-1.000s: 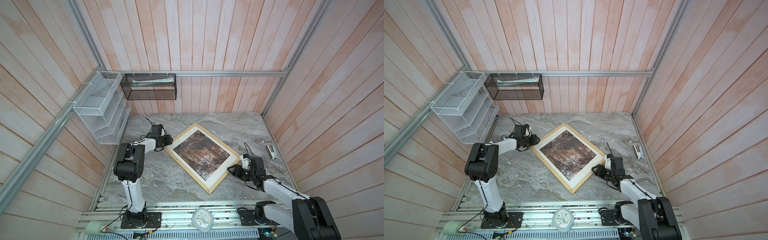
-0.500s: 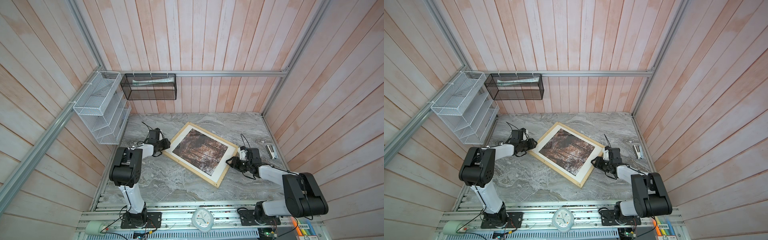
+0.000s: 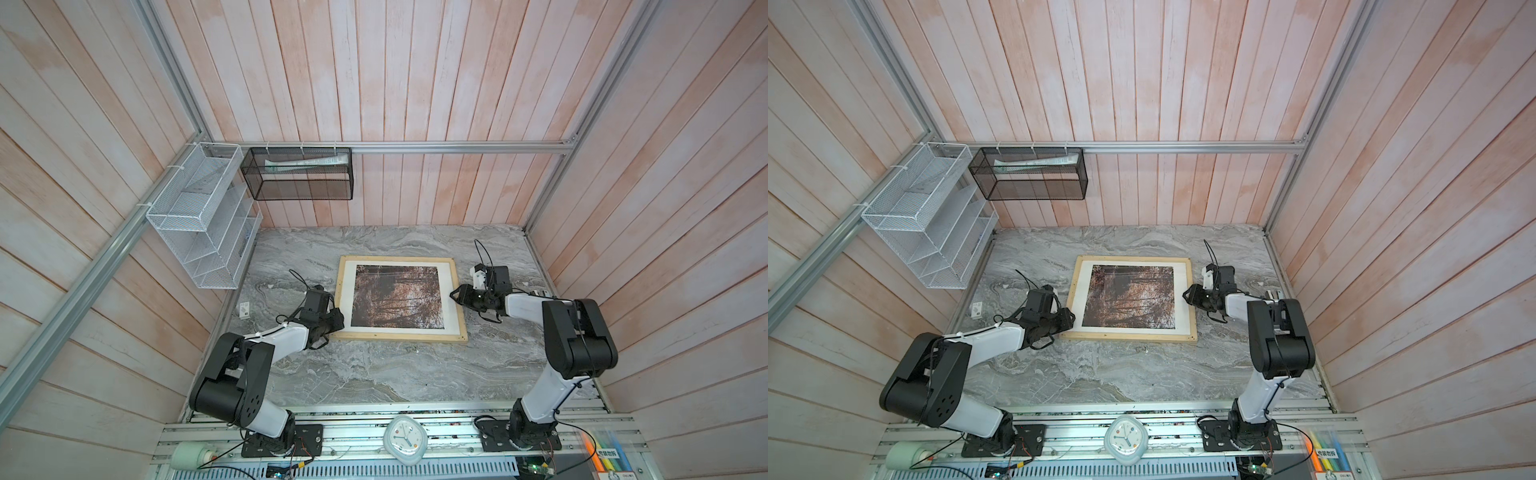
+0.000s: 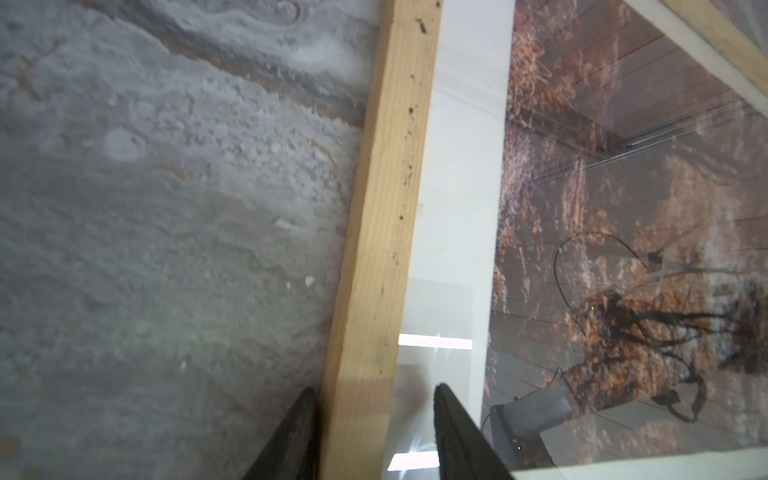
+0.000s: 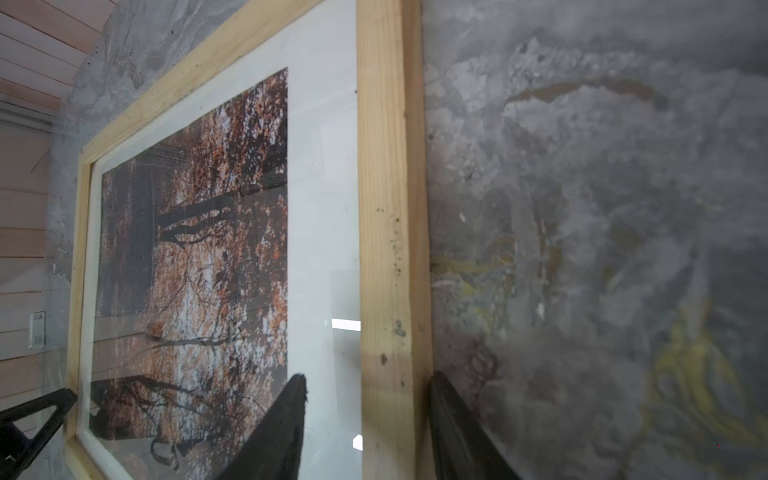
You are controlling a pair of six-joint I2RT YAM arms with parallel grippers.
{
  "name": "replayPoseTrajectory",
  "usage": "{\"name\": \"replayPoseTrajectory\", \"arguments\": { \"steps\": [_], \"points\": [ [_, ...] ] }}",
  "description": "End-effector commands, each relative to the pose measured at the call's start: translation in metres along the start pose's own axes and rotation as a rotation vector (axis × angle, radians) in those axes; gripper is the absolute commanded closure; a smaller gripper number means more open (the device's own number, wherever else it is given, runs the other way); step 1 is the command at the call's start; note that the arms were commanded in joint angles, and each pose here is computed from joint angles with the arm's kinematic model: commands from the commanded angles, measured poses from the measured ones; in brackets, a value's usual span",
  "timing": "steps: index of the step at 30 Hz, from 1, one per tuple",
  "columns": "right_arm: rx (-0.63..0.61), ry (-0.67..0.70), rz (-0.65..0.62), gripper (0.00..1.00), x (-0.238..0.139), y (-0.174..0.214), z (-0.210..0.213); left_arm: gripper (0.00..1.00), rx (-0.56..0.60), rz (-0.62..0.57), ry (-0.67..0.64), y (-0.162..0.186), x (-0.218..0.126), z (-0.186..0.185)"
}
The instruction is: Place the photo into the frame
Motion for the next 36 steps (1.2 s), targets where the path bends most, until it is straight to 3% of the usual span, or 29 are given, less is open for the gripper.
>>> {"name": "replayPoseTrajectory", "arguments": {
  "steps": [1,10,15,26,36],
  "points": [
    [-0.042,-0.183,0.095,0.53,0.021,-0.007,0.024,0.53,-0.016,0.118,0.148,0.035,-0.013,-0.017],
    [-0.074,-0.248,0.133,0.55,0.061,-0.028,0.051,0.50,-0.032,0.101,0.334,0.072,-0.048,-0.029],
    [-0.069,-0.226,0.100,0.56,0.058,-0.039,0.049,0.47,-0.037,0.055,0.321,0.070,-0.061,-0.029],
    [-0.041,-0.151,-0.017,0.56,0.000,-0.050,0.018,0.43,0.046,-0.047,0.305,0.037,-0.080,-0.048],
    [-0.021,-0.106,-0.072,0.56,-0.042,-0.010,0.007,0.41,0.139,-0.170,0.253,-0.028,-0.082,-0.074]
  ]
}}
Point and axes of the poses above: each gripper's point midway between its finger pads, its own x axis out along the fingers, its own z axis along the line the jaws close on, y = z × x, the point moved 10 cm from there along -x, back along the fingers, and after that the axes turned 1 degree about x, right-handed, at the moved point
